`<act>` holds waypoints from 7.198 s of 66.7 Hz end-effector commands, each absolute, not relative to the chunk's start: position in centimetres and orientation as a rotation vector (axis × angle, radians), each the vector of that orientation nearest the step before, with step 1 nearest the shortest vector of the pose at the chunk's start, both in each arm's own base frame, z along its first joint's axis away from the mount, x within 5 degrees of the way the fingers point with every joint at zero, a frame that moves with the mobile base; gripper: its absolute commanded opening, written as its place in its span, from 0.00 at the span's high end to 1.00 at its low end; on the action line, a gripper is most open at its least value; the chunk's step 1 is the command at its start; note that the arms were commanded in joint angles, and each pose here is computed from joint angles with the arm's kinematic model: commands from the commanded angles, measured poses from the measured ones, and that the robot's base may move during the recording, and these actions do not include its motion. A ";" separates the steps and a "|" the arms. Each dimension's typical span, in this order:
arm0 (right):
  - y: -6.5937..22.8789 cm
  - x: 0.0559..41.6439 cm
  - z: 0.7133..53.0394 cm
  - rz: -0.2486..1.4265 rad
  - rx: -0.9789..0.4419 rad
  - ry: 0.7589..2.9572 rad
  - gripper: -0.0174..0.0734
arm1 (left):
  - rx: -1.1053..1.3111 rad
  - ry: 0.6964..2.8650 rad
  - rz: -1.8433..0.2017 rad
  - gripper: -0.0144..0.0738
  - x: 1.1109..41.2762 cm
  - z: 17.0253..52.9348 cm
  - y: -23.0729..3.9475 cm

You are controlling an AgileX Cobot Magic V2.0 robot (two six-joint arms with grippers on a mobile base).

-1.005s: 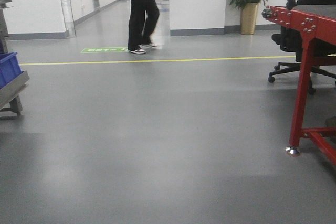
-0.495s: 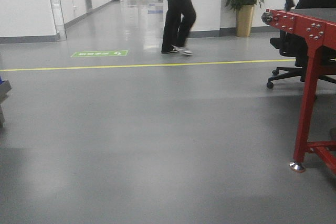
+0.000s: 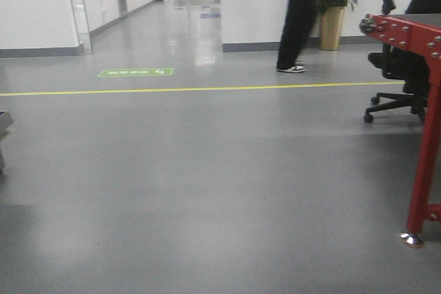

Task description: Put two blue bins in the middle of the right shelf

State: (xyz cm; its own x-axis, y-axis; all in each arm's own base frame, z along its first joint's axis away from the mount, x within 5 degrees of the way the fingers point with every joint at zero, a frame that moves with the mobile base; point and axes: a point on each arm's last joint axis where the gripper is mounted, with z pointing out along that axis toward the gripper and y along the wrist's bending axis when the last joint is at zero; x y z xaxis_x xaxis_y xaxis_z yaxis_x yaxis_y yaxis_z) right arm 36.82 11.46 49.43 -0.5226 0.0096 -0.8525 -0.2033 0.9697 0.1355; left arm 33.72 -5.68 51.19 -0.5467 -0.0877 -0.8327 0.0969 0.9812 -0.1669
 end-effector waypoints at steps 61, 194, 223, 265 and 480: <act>12.1 36.5 50.8 0.338 -0.151 2.008 0.99 | 0.021 1.978 -0.359 0.96 32.7 53.7 -6.4; 12.1 36.5 50.8 0.338 -0.151 2.008 0.99 | 0.021 1.978 -0.359 0.96 32.7 53.7 -6.4; 12.1 36.5 50.8 0.338 -0.151 2.008 0.99 | 0.021 1.978 -0.359 0.96 32.7 53.7 -6.4; 12.1 36.5 50.8 0.338 -0.151 2.008 0.99 | 0.021 1.978 -0.359 0.96 32.7 53.7 -6.4; 10.6 35.7 47.9 0.161 -0.169 2.256 0.99 | 0.129 2.237 -0.238 0.96 31.4 44.8 -8.7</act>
